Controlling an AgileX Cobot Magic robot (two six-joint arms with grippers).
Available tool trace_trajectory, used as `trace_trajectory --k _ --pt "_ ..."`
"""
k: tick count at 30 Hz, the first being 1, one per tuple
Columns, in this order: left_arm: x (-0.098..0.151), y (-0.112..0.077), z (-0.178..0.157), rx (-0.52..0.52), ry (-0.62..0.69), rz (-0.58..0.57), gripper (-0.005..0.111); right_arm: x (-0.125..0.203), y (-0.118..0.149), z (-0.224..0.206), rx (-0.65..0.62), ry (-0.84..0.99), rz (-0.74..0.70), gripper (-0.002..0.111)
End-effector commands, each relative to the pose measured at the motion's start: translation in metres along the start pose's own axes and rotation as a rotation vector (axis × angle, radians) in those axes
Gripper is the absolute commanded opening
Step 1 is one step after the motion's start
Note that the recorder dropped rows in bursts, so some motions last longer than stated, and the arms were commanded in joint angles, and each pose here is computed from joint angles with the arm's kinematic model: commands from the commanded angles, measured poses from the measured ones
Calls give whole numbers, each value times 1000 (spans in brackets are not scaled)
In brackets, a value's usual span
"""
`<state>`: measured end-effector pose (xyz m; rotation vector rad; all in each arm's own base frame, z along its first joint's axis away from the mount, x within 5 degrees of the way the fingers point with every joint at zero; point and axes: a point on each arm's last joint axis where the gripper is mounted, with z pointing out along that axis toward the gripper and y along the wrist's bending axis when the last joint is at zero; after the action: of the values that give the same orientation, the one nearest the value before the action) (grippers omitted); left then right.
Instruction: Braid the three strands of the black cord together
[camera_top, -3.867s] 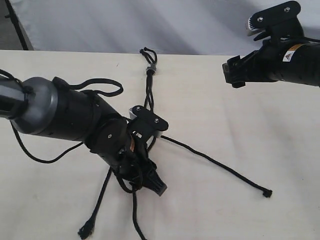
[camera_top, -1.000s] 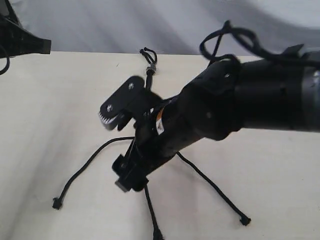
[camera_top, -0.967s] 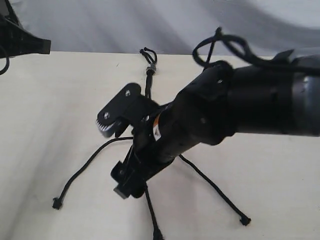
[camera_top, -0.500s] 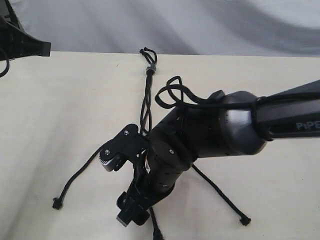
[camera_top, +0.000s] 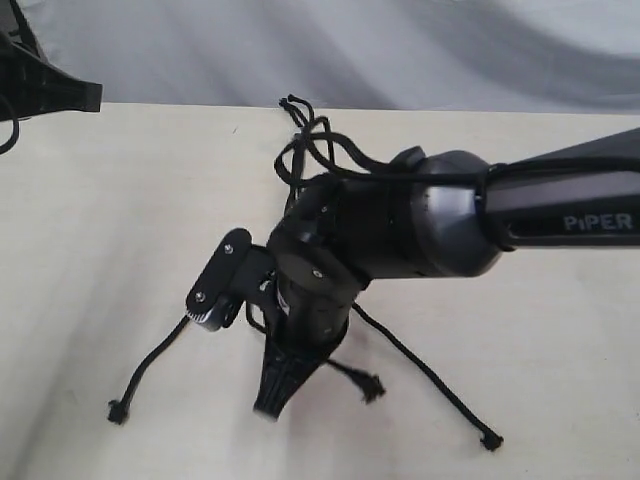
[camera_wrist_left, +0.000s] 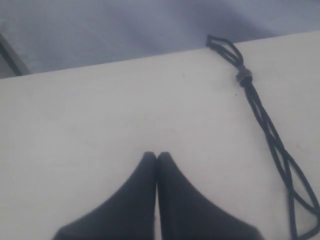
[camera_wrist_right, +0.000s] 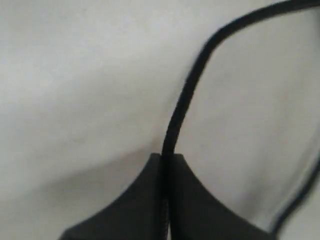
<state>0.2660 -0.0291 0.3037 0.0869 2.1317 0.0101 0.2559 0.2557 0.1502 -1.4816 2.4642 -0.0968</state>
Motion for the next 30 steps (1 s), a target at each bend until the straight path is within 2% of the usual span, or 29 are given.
trace_trajectory --k 1,5,10,13,17,20,24,27,30 --pt "0 0 -1 5 -7 -18 0 -5 -27 -8 254 38 -290 0" --pt "0 0 -1 6 -11 -18 0 -2 -49 5 375 97 -427 0" --pt "0 0 -1 7 -15 -18 0 15 -80 34 371 130 -316 0" --pt "-1 0 -1 9 -20 -18 0 26 -86 51 327 179 -246 0" --pt "-1 -1 -1 11 -27 -15 0 29 -69 56 215 225 -200 0" --pt "-2 -1 -1 13 -32 -15 0 23 -38 50 68 249 -292 0" --pt "-2 -1 -1 15 -39 -15 0 6 10 31 -113 152 -482 0" --pt "-2 -1 -1 16 -39 -16 0 -5 27 15 -122 50 -545 0" --pt "-2 -1 -1 15 -35 -17 0 -8 17 3 -81 -4 -488 0"
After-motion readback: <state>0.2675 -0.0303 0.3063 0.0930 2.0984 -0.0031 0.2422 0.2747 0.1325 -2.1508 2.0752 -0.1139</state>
